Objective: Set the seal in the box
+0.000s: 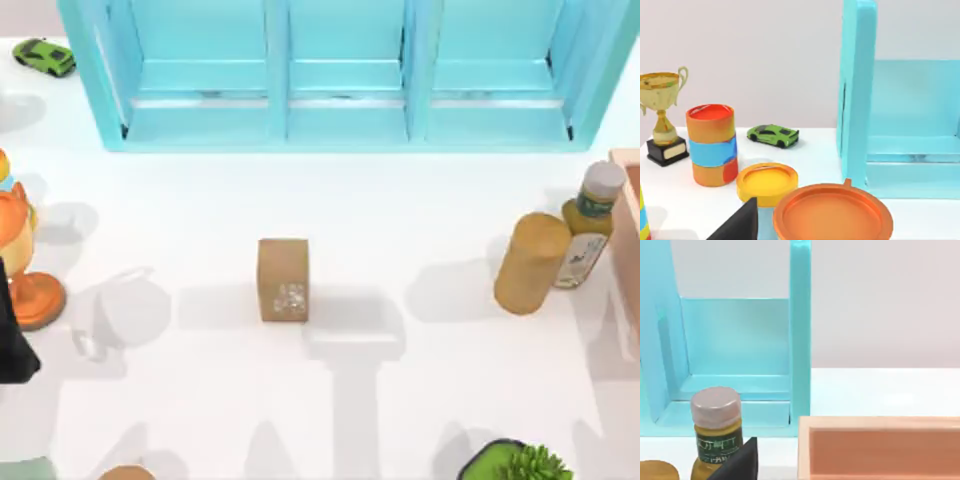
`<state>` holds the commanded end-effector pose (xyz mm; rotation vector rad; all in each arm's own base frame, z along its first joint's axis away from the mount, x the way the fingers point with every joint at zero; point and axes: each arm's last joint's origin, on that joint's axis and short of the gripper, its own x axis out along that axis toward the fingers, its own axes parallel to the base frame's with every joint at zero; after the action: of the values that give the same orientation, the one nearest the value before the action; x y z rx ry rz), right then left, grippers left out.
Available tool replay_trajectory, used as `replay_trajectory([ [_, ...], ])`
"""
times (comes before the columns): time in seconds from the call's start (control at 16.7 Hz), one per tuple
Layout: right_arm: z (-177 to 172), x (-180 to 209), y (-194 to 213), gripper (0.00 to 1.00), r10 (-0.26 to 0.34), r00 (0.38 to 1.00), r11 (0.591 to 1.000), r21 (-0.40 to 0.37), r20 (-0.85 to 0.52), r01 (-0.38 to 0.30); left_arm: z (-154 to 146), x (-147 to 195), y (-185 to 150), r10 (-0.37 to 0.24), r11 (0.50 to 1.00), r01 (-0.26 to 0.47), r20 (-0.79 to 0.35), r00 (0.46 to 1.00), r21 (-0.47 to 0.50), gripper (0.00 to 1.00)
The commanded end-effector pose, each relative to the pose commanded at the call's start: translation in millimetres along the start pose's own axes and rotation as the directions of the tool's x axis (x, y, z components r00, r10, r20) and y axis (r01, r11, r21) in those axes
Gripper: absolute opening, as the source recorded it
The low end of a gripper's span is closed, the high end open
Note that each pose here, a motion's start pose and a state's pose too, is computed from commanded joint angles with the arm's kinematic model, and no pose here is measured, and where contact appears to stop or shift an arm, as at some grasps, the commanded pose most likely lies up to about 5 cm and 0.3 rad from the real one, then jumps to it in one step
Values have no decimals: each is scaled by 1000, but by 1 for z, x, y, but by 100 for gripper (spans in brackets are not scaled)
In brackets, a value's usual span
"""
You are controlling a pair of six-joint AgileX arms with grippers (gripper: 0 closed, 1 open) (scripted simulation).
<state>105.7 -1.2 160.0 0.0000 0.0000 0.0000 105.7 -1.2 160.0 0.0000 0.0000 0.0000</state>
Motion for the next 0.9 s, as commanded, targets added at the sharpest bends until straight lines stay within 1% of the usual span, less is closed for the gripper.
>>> replay_trajectory([
  [0.18,2,0,1,100,7,1000,1000,3,-6,-7,0,0,0,0,1000,0,0,1000,0,100],
  [0.3,11,0,4,100,43,998,999,19,-38,-42,0,0,0,0,1000,0,0,1000,0,100],
  [0.42,29,1,10,100,108,990,993,50,-94,-104,0,0,0,0,1000,0,0,1000,0,100],
  [0.6,72,7,24,100,238,949,969,119,-205,-217,0,0,0,0,1000,0,0,1000,0,100],
  [0.78,132,25,46,100,371,868,926,206,-329,-318,0,0,0,0,1000,0,0,1000,0,100],
  [0.9,174,45,68,100,444,793,894,265,-417,-361,0,0,0,0,1000,0,0,1000,0,100],
])
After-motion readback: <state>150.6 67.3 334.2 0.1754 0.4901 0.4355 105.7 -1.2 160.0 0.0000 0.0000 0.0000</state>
